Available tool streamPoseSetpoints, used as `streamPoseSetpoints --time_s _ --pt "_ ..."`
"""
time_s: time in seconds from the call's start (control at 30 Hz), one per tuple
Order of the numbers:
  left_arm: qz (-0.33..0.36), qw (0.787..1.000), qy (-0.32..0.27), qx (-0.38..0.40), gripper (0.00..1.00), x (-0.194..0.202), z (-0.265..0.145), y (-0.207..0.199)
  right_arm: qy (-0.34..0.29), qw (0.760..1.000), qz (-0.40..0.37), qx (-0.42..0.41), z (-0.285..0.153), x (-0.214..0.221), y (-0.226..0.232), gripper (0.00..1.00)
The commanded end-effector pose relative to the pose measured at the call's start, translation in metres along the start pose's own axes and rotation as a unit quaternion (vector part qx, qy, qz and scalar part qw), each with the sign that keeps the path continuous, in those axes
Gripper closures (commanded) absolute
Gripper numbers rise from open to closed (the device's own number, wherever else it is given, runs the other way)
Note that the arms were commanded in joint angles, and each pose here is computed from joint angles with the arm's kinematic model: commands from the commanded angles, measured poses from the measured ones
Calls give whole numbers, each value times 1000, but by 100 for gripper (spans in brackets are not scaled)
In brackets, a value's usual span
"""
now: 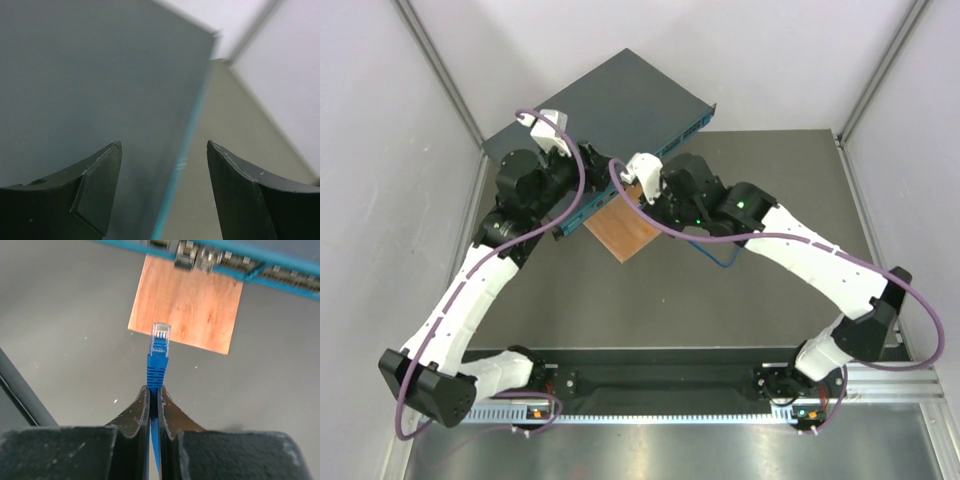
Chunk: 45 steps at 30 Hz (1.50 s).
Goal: Insert the plug into the switch port
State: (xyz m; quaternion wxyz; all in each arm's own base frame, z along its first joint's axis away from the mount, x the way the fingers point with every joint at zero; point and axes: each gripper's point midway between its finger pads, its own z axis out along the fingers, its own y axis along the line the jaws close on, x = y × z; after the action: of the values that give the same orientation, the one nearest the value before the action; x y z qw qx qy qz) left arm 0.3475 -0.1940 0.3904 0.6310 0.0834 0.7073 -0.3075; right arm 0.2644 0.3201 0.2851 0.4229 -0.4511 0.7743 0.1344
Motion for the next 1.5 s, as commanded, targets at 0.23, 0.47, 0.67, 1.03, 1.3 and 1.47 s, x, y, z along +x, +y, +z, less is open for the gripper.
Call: streamPoseSetpoints --time_s 0.23,0.47,0.67,1.03,1.3,1.47 --pt "42 976 48 -209 26 16 -8 82 3 1000 -2 5 -1 -26 7 100" --pt "31 955 72 -287 26 24 -9 113 34 999 -6 10 13 -25 6 100" --pt "-7 946 60 -319 25 23 -16 127 29 999 4 15 19 -35 5 100" --pt "-101 952 63 -282 24 23 -13 131 21 1000 5 21 34 -46 7 100" --pt "-110 951 64 -281 25 28 -15 132 14 1000 6 27 38 -53 6 100" --pt "-111 951 61 -281 25 27 -16 132 8 999 6 32 40 -58 5 100"
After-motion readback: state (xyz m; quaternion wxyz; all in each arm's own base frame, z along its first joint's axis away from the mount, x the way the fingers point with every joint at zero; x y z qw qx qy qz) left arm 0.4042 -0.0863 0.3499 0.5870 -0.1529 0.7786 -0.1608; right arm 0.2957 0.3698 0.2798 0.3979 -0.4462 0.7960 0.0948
